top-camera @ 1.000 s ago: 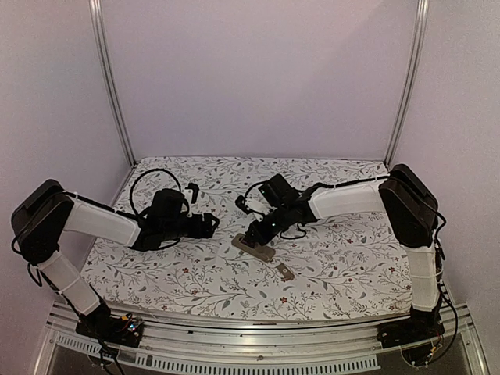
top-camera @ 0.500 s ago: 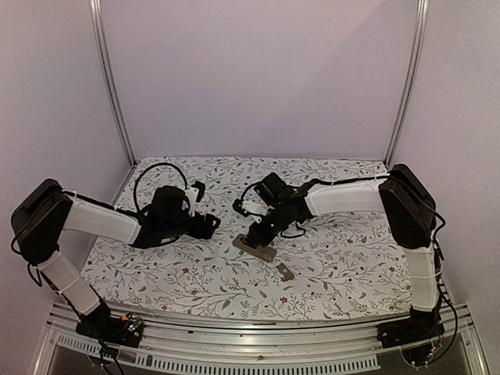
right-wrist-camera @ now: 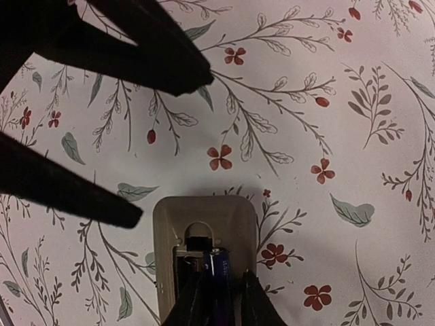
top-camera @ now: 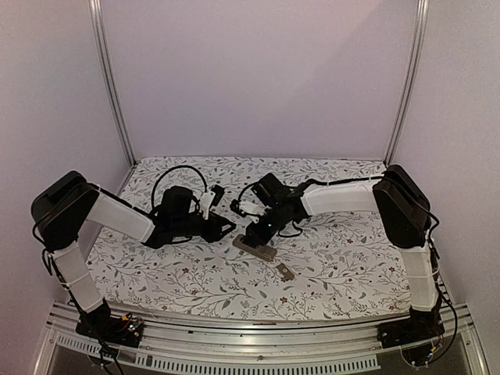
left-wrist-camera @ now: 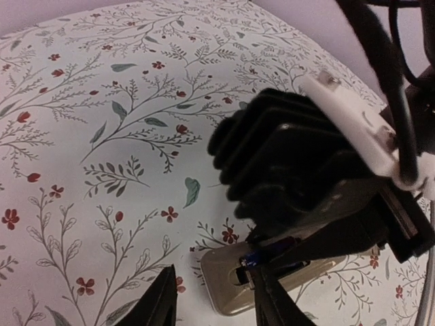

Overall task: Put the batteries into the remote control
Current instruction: Load the battery into the battery compartment.

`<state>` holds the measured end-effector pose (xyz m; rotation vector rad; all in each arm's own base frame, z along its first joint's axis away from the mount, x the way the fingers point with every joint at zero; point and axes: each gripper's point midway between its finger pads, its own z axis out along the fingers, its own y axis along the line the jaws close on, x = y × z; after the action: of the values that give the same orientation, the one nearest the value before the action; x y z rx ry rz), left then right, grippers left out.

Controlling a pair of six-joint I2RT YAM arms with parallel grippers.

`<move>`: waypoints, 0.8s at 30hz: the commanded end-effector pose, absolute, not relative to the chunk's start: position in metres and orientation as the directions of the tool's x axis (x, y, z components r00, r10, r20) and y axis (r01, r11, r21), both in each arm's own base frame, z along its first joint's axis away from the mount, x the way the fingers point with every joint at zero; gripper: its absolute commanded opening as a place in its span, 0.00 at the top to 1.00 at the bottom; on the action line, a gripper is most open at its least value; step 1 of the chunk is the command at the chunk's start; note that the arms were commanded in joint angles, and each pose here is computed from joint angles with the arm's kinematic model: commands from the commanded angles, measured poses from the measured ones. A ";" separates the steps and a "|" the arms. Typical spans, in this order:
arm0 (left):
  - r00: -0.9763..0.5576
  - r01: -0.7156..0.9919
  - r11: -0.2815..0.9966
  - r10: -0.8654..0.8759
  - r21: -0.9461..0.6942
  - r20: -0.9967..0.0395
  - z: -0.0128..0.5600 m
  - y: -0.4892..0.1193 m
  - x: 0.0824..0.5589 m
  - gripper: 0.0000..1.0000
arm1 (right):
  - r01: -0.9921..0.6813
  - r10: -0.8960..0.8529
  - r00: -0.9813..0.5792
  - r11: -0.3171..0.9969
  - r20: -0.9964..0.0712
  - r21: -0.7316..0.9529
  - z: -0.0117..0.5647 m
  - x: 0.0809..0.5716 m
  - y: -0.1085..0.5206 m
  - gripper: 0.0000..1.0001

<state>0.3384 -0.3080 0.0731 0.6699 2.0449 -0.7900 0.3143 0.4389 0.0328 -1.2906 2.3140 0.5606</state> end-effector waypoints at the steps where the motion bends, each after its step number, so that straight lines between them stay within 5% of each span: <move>1: -0.450 0.776 0.568 0.196 -0.273 -0.871 0.083 -0.323 0.333 0.62 | -0.857 -0.754 -0.507 0.494 -0.419 0.148 -0.015 0.295 0.417 0.78; 24: -0.447 0.772 0.590 0.236 -0.238 -0.863 0.076 -0.317 0.334 0.61 | -0.859 -0.658 -0.489 0.480 -0.573 0.181 0.065 0.302 0.441 0.79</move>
<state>0.3336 -0.3162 0.0753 0.7820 1.9857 -0.8044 0.3073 0.4416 0.0451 -1.2810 2.3153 0.6180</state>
